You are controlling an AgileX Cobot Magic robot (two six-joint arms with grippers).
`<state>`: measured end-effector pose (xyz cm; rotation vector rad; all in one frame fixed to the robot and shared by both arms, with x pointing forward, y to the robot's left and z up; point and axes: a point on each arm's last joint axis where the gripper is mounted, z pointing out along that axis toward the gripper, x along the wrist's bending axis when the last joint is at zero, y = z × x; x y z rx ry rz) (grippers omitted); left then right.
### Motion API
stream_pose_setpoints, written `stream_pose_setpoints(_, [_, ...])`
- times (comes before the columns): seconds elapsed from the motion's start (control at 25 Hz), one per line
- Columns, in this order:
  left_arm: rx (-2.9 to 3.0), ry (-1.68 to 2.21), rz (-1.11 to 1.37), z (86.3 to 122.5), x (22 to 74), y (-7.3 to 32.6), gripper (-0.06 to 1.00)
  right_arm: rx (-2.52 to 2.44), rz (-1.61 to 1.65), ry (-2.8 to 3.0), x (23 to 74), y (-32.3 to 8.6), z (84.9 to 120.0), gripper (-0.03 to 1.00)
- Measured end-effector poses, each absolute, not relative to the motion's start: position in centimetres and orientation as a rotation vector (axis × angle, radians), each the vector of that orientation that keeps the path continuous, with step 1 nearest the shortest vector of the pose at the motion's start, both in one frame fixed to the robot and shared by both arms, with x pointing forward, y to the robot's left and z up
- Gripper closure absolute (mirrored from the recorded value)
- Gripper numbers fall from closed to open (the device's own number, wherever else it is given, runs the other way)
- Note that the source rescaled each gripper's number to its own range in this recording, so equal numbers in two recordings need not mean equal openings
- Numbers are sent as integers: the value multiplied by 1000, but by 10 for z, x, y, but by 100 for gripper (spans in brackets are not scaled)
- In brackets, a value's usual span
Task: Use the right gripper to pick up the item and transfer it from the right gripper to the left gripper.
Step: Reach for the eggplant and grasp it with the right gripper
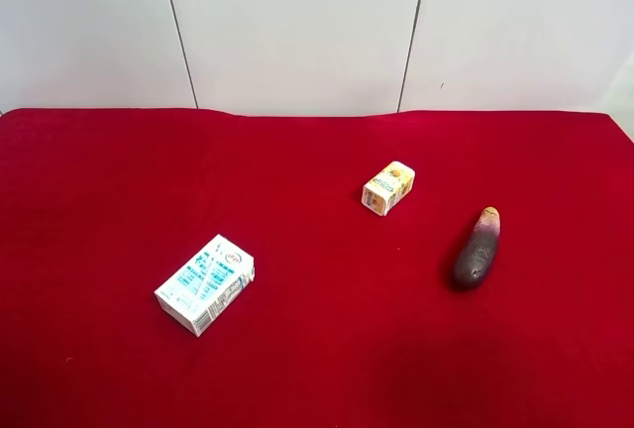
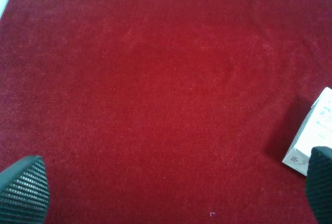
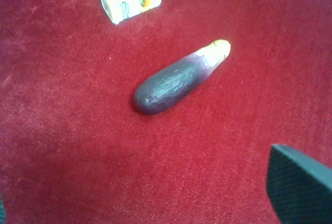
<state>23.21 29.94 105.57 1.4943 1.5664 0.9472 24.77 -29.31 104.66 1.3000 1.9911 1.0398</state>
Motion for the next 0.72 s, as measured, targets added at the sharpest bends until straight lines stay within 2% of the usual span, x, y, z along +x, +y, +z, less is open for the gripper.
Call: stream_pose_setpoints(0.72, [1494, 1566, 947, 1056, 232, 299, -6, 1322, 1045, 1980, 248, -293, 1047, -3])
